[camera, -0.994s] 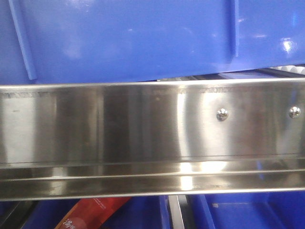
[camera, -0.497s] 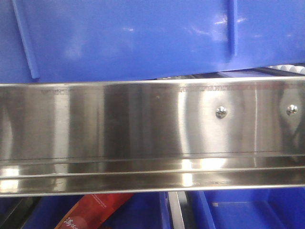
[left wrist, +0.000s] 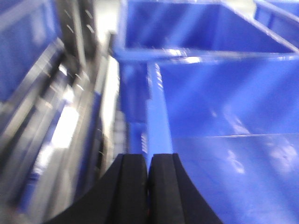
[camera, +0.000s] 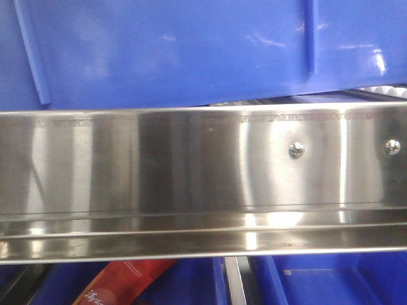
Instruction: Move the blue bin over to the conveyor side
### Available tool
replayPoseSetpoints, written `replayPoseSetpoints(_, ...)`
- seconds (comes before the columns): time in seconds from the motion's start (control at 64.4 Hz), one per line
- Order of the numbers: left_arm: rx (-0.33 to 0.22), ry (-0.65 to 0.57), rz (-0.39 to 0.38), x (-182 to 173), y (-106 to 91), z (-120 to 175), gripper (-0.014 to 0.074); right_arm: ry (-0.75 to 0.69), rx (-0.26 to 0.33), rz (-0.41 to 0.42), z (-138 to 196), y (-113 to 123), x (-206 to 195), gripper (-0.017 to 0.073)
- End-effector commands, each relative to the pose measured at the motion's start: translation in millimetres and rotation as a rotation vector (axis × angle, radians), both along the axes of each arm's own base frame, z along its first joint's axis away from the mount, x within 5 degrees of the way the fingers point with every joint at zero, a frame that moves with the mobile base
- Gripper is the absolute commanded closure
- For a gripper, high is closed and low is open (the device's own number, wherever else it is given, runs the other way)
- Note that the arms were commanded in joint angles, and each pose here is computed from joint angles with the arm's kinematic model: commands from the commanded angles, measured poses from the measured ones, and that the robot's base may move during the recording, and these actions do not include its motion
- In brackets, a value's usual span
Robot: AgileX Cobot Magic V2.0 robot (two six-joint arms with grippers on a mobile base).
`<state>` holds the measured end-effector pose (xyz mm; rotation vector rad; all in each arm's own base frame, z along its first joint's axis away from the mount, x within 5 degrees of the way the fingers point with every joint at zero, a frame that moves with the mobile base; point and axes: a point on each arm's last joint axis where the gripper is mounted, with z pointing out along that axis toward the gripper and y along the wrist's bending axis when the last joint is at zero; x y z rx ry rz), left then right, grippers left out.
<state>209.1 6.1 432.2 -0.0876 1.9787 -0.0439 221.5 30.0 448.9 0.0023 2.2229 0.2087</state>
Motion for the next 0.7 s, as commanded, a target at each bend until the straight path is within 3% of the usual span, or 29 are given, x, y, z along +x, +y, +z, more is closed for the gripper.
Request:
replayPoseSetpoints(0.0, -0.018, 0.009, -0.011, 8.7, -1.9, 6.4, 0.059, -0.025, -0.068, 0.056, 6.4, 0.6, 8.3, 0.0648)
replayPoseSetpoints(0.093, -0.042, 0.107, -0.023, 24.7, -3.2, 5.1, 0.059, 0.066, -0.083, 0.08, 10.1, 4.1, 18.2, 0.0648)
replayPoseSetpoints(0.248, -0.082, 0.159, -0.04, 49.5, -5.3, 7.0, 0.059, 0.101, -0.124, 0.162, 23.6, 21.2, 37.6, 0.0648)
replayPoseSetpoints(0.419, -0.096, 0.181, -0.047, 64.4, -5.9, 6.7, 0.059, 0.033, -0.144, 0.216, 40.8, 45.0, 62.1, 0.0648)
replayPoseSetpoints(0.513, -0.096, 0.184, -0.047, 66.1, -5.8, 6.4, 0.059, 0.015, -0.175, 0.186, 43.3, 50.1, 78.1, 0.0648)
replayPoseSetpoints(0.606, -0.098, 0.203, -0.049, 65.0, -6.2, 5.2, 0.059, 0.008, -0.157, 0.171, 45.1, 52.4, 85.3, 0.0638)
replayPoseSetpoints(0.683, -0.098, 0.23, -0.052, 63.5, -6.5, 3.2, 0.059, 0.02, -0.142, 0.169, 42.1, 54.1, 88.4, 0.0542)
